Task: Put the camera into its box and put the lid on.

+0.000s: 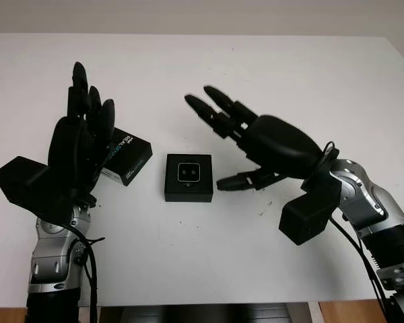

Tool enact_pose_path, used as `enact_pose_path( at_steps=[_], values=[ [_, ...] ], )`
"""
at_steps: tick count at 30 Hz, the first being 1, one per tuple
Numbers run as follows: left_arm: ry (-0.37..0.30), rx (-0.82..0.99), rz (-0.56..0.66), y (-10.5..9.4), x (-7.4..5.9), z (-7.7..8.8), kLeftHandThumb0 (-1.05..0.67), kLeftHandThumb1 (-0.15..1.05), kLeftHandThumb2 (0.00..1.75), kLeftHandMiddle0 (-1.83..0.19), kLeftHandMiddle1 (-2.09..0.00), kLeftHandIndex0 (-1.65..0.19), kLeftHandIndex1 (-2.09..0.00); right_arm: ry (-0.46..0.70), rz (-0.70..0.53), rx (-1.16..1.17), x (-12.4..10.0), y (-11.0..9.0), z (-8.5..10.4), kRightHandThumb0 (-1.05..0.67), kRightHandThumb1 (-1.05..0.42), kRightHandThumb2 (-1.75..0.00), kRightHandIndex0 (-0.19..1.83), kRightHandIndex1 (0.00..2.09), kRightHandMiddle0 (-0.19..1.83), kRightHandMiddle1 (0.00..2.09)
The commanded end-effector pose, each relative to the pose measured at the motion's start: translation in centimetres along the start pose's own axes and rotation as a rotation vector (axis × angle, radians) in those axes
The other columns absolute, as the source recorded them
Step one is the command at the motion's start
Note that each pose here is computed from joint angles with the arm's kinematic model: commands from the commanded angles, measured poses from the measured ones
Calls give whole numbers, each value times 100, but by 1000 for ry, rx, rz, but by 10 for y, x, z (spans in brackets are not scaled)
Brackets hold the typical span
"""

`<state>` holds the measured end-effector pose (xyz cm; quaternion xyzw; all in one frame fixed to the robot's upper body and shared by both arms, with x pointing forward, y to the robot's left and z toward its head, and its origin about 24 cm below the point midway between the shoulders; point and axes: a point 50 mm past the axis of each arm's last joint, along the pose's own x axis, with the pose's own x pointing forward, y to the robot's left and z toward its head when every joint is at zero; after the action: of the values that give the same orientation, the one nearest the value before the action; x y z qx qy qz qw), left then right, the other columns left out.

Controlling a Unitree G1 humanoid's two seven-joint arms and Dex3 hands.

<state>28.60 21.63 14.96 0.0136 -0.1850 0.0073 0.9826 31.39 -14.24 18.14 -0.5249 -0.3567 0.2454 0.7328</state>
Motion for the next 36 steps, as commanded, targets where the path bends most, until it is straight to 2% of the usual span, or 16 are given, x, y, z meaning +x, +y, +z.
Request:
enact_pose_path(
  at_steps=[1,7,10,11,14,15,16,18,20,23,26,31,36],
  values=[
    [-35,25,-7,5,5,11,-78,105,45,19,0,19,0,4,-54,12,3,-11,2,-86,-105,-62,-19,0,-19,0],
    [-66,74,-3,21,16,20,-71,105,44,19,0,19,0,57,-86,148,6,-18,2,-83,-105,-60,-19,0,-19,0],
    [-35,186,-27,36,23,25,-70,105,40,19,0,19,0,75,-101,252,6,-17,1,-81,-105,-59,-19,0,-19,0],
    [-39,265,-28,41,26,28,-67,105,33,17,-1,17,-1,86,-106,298,5,-17,0,-81,-105,-59,-19,0,-19,0],
    [-63,476,-84,55,39,40,-57,104,15,-6,-9,-2,-11,116,-126,378,4,-19,-2,-81,-105,-59,-19,0,-19,0],
    [-64,562,-119,60,44,44,-50,101,9,-38,-14,-27,-20,123,-137,400,4,-20,-3,-81,-105,-60,-19,0,-19,0],
    [-64,619,-142,63,47,47,-48,99,7,-54,-16,-40,-24,127,-144,415,3,-21,-3,-81,-105,-61,-19,0,-19,0],
    [-55,766,-216,66,55,54,-44,96,5,-68,-17,-51,-26,132,-162,463,3,-23,-5,-81,-105,-61,-19,0,-19,0],
    [-13,891,-338,65,66,62,-44,92,3,-61,-12,-47,-23,141,-174,494,2,-25,-7,-80,-105,-62,-19,0,-19,0],
    [100,1091,-553,61,79,68,-53,85,2,-27,-2,-22,-9,162,-181,519,2,-30,-12,-80,-105,-66,-19,1,-17,2],
    [208,1353,-715,58,82,65,-70,81,4,2,-3,4,-3,187,-216,568,1,-33,-18,-78,-105,-68,-16,3,-14,4],
    [243,1537,-854,54,79,56,-75,78,5,15,-3,18,-1,209,-225,576,-1,-32,-20,-78,-105,-67,-15,4,-13,5],
    [246,1575,-898,51,79,46,-71,79,6,19,0,19,0,215,-231,558,-3,-30,-22,-76,-105,-66,-14,5,-12,5]
  ],
)
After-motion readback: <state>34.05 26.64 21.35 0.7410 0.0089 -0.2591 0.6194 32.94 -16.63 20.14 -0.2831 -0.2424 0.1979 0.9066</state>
